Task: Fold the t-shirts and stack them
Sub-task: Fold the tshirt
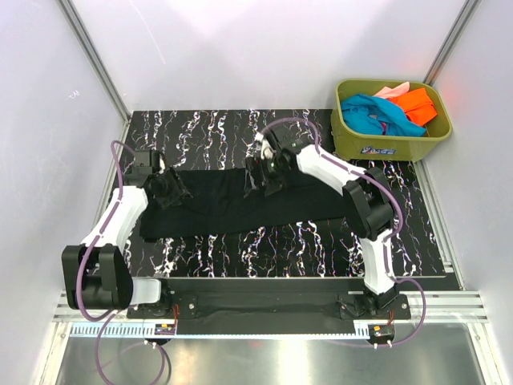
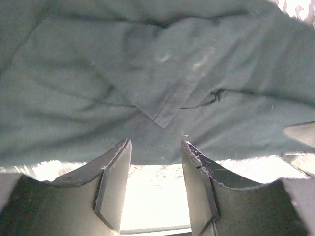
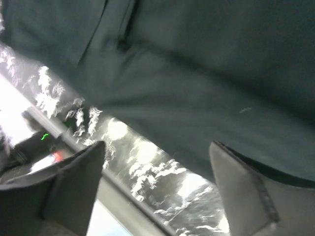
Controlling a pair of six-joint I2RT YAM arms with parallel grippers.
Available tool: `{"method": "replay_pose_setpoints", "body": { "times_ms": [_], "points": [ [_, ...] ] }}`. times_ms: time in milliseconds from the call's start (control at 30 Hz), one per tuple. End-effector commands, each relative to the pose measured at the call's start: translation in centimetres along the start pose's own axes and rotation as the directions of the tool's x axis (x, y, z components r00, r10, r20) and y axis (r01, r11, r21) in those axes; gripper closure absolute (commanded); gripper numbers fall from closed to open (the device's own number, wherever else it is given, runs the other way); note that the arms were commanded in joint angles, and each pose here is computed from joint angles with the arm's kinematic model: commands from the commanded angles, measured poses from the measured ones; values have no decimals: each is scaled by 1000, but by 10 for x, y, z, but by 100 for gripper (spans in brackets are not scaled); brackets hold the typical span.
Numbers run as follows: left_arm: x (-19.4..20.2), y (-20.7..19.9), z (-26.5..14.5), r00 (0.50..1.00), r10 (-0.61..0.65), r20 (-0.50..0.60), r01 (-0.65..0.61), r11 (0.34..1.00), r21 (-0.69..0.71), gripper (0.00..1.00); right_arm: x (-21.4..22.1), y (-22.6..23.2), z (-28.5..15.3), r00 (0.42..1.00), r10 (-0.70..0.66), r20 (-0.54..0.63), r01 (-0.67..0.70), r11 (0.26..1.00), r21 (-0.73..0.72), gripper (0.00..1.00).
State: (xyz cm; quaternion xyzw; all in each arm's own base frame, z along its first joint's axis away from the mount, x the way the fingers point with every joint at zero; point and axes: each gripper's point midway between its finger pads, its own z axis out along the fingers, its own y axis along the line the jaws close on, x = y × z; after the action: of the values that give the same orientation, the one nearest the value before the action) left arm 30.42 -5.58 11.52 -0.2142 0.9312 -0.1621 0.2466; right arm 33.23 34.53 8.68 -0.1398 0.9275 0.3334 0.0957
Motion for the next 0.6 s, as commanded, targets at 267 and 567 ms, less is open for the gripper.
{"method": "replay_pose_setpoints", "body": {
  "times_ms": [267,567],
  "points": [
    [-19,10,34,871,-487,70,491,855,-168,56,-60,-58,-19,927,-363,-89,371,868,331,0],
    [-29,25,63,794,-597,116,601,742,-298,41,-63,-66,5,818,-565,-109,574,786,232,0]
  ]
}}
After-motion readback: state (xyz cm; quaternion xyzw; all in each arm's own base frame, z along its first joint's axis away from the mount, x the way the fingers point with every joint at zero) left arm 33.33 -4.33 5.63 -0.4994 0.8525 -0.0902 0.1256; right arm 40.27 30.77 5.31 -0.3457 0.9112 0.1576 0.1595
